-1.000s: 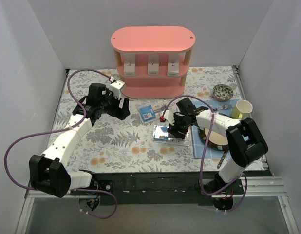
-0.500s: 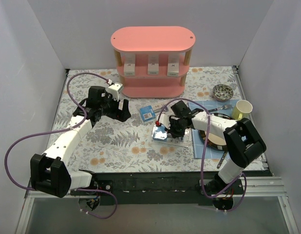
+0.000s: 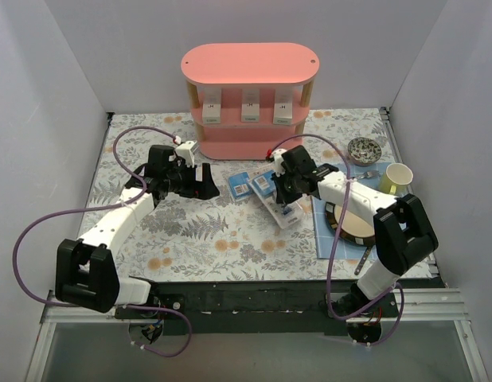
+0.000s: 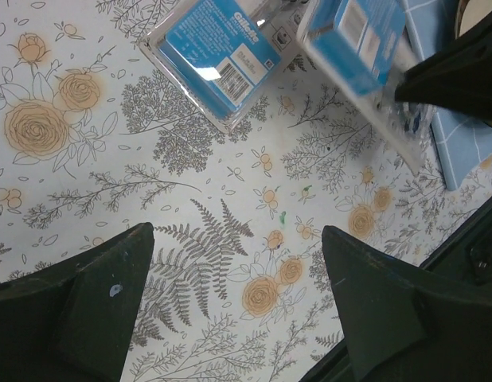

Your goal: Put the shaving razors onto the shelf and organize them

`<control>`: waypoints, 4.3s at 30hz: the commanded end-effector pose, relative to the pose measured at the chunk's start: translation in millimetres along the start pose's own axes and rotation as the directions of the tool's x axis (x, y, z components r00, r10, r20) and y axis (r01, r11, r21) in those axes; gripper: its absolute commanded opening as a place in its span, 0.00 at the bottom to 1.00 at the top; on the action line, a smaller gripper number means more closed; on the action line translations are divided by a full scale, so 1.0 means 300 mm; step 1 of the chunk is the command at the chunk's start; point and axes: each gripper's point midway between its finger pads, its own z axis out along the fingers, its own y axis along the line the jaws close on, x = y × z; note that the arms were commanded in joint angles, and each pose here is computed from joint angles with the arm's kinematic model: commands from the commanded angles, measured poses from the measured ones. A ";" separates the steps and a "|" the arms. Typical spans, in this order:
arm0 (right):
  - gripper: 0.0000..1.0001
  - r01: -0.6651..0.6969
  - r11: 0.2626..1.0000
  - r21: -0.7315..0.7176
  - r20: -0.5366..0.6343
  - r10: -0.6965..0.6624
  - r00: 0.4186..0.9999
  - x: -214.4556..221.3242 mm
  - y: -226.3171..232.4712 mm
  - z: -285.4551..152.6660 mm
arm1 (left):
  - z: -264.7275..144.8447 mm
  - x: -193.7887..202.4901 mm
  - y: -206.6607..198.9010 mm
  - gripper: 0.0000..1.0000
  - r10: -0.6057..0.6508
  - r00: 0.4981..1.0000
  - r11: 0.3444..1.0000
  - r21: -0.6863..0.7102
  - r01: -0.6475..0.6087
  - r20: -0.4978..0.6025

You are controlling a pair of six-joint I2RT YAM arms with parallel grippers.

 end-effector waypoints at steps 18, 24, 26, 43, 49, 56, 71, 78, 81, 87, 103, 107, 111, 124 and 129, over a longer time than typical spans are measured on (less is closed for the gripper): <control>0.01 -0.519 0.842 0.148 0.293 0.464 0.836 -0.405 -0.431 0.102 | 0.021 -0.128 0.070 0.88 0.133 0.991 0.987 -0.091 -0.134 -0.021; 0.06 -0.522 0.841 0.142 0.306 0.464 0.831 -0.423 -0.442 0.132 | 0.025 -0.120 0.070 0.88 0.128 0.991 0.988 -0.087 -0.130 -0.028; 0.19 -0.511 0.848 0.141 0.306 0.454 0.837 -0.426 -0.442 0.133 | 0.025 -0.120 0.068 0.88 0.127 0.992 0.988 -0.084 -0.129 -0.027; 0.54 -0.459 0.882 0.106 0.384 0.390 0.837 -0.482 -0.390 -0.065 | 0.022 -0.122 0.034 0.88 0.109 0.994 0.993 -0.037 -0.108 0.007; 0.57 -0.428 0.895 0.128 0.355 0.362 0.862 -0.409 -0.367 -0.108 | 0.012 -0.149 0.014 0.88 0.133 0.991 0.991 -0.017 -0.132 0.035; 0.53 -0.338 0.933 0.126 0.375 0.271 0.887 -0.408 -0.343 -0.173 | 0.008 -0.218 0.002 0.86 0.171 0.982 0.985 -0.015 -0.171 0.073; 0.99 -0.325 0.944 0.052 0.714 0.192 0.674 -0.752 -0.325 -0.489 | -0.014 -0.223 -0.007 0.87 0.183 0.979 0.983 -0.020 -0.182 0.088; 0.99 -0.381 0.918 0.112 0.723 0.188 0.665 -0.822 -0.379 -0.441 | -0.028 -0.216 -0.003 0.87 0.194 0.977 0.981 -0.036 -0.192 0.092; 0.99 -0.388 0.914 0.120 0.730 0.184 0.658 -0.842 -0.381 -0.429 | -0.031 -0.204 0.002 0.87 0.195 0.977 0.980 -0.043 -0.192 0.088; 0.99 -0.398 0.905 0.148 0.727 0.174 0.664 -0.854 -0.373 -0.385 | -0.032 -0.189 0.003 0.87 0.187 0.978 0.982 -0.040 -0.184 0.089; 0.89 -0.473 0.858 0.200 0.710 0.206 0.673 -0.878 -0.437 -0.255 | -0.046 -0.175 0.029 0.87 0.149 0.984 0.988 -0.051 -0.144 0.098; 0.84 -0.485 0.847 0.216 0.696 0.215 0.686 -0.862 -0.445 -0.228 | -0.042 -0.177 0.034 0.87 0.140 0.985 0.990 -0.049 -0.136 0.099; 0.76 -0.488 0.845 0.222 0.689 0.218 0.691 -0.845 -0.443 -0.225 | -0.038 -0.178 0.034 0.87 0.134 0.986 0.991 -0.045 -0.130 0.101; 0.55 -0.486 0.836 0.255 0.673 0.208 0.710 -0.783 -0.450 -0.239 | -0.033 -0.182 0.033 0.87 0.122 0.986 0.992 -0.038 -0.118 0.110; 0.55 -0.473 0.839 0.271 0.662 0.194 0.724 -0.760 -0.459 -0.248 | -0.039 -0.179 0.032 0.87 0.122 0.986 0.992 -0.039 -0.118 0.112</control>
